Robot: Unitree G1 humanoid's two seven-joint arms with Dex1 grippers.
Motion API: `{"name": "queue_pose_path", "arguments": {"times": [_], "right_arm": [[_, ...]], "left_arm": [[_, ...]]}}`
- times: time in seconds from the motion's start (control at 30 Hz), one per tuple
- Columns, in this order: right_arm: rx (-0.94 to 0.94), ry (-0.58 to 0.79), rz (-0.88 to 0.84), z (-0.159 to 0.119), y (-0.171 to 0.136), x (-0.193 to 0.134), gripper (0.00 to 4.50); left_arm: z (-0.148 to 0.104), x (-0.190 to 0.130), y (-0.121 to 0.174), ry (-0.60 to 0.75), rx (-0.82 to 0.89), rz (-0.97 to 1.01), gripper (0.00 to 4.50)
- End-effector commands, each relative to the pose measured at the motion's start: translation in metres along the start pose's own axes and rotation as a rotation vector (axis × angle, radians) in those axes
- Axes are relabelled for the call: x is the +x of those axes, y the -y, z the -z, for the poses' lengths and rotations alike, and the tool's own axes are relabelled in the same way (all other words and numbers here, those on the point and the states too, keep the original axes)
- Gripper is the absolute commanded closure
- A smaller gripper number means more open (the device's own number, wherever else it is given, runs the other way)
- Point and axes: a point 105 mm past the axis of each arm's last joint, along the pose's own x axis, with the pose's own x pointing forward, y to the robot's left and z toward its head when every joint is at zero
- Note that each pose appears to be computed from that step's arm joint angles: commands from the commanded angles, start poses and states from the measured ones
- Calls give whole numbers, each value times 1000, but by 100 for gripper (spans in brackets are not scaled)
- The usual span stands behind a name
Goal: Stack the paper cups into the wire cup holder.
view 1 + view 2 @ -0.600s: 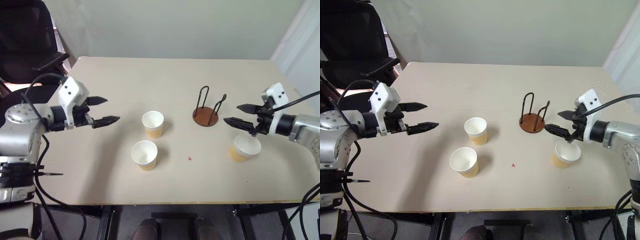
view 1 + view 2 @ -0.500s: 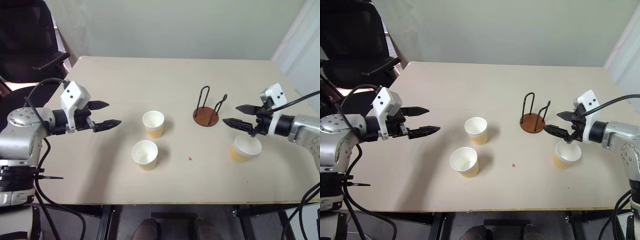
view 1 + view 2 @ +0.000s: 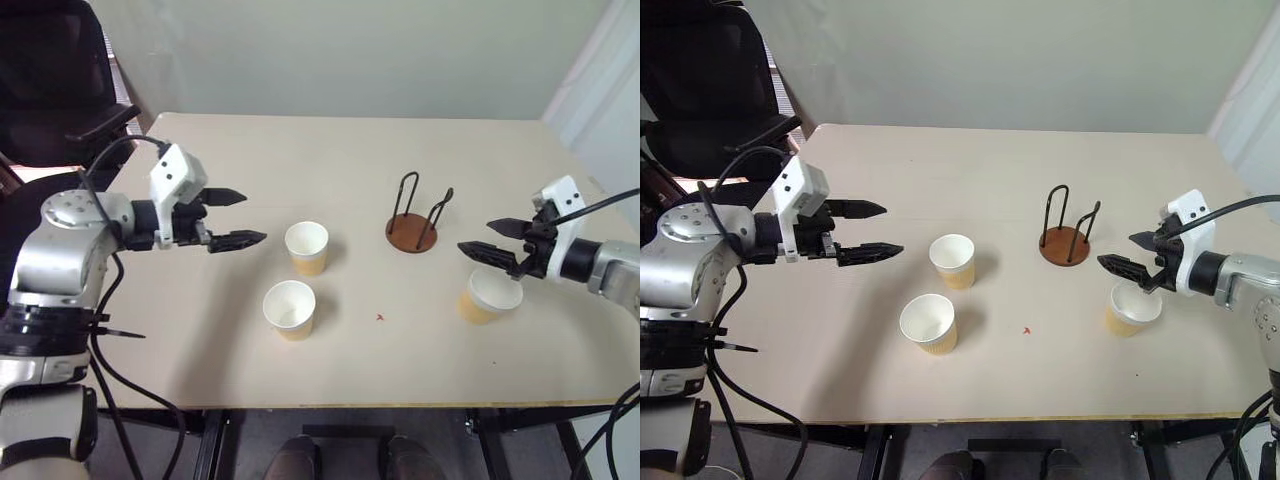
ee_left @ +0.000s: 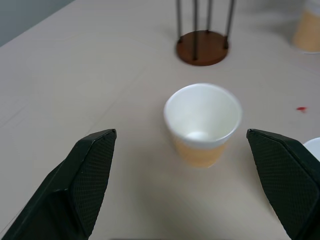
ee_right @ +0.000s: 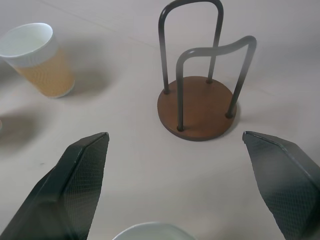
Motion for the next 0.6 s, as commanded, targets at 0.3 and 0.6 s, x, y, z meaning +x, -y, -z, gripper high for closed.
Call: {"name": "queue_pose_path", "arguments": {"times": [0.3, 0.6], "right_arm": [[-7, -12, 33, -13, 1, 14, 5], [11, -22, 46, -15, 4, 35, 5]], "left_arm": [[-14, 12, -15, 33, 69, 3, 0], [-13, 19, -11, 52, 73, 10, 0]]}}
